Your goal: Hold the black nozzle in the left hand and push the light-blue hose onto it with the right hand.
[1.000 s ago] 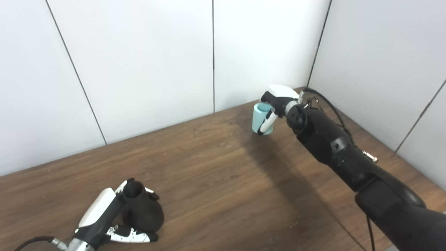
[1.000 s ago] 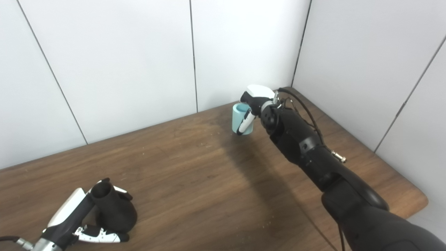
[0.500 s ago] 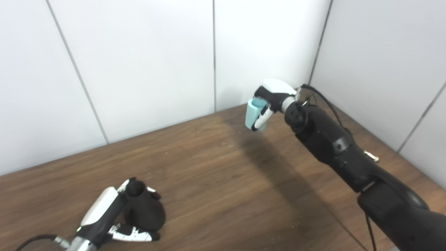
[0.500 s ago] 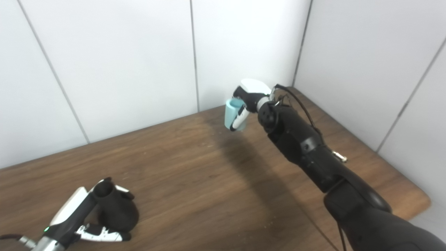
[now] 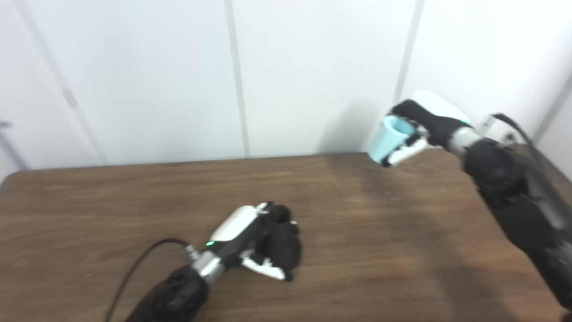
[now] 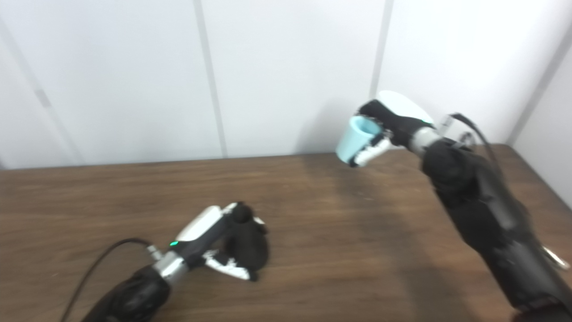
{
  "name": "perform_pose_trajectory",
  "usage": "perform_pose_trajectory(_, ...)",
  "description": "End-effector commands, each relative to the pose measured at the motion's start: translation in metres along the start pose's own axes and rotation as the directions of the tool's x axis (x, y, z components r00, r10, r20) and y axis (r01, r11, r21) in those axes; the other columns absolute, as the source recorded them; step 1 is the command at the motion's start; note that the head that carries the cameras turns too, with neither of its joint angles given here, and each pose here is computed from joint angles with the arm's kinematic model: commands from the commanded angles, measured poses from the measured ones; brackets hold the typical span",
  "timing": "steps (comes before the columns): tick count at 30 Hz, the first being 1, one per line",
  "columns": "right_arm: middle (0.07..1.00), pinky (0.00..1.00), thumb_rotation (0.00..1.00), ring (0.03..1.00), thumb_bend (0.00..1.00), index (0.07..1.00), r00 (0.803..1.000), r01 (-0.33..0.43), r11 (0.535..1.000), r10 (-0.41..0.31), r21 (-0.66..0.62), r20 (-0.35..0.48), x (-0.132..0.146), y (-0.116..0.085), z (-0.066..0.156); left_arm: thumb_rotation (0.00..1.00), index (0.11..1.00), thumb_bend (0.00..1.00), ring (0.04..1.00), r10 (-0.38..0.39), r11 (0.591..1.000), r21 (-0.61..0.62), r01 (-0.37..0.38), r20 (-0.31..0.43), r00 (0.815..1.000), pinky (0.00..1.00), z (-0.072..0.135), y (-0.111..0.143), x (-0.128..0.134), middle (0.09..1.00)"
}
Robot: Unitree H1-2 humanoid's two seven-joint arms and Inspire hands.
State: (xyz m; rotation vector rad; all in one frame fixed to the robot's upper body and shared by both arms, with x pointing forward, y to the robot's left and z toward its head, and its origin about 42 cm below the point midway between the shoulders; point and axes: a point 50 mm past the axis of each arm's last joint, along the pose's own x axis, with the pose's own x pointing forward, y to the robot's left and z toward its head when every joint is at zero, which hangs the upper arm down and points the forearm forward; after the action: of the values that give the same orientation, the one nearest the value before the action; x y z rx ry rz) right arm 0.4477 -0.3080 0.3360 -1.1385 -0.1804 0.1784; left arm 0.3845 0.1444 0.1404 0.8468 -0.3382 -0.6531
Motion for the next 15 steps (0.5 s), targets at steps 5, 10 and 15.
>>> perform_pose_trajectory(5, 0.475, 0.38, 0.0, 0.463, 0.5, 0.484, 0.983, 0.074, 0.997, -0.074, 0.006, 0.168, 0.002, -0.039, 0.035, 0.0, 0.496, 0.53, 0.624, -0.193, 0.98, 0.008, 0.199, -0.211, 0.958, 1.0, -0.02, -0.047, -0.007, 0.469)
perform_pose_trajectory(10, 0.478, 0.37, 0.0, 0.462, 0.5, 0.489, 0.968, 0.055, 0.998, -0.052, -0.008, 0.246, -0.001, -0.036, 0.059, 0.0, 0.498, 0.53, 0.619, -0.191, 0.98, 0.008, 0.198, -0.226, 0.955, 1.0, -0.015, -0.049, -0.005, 0.464)
perform_pose_trajectory(15, 0.481, 0.37, 0.0, 0.459, 0.5, 0.488, 0.954, 0.026, 0.999, -0.014, -0.035, 0.3, -0.002, -0.032, 0.081, 0.0, 0.499, 0.53, 0.617, -0.189, 0.981, 0.005, 0.196, -0.232, 0.954, 1.0, -0.015, -0.048, -0.006, 0.462)
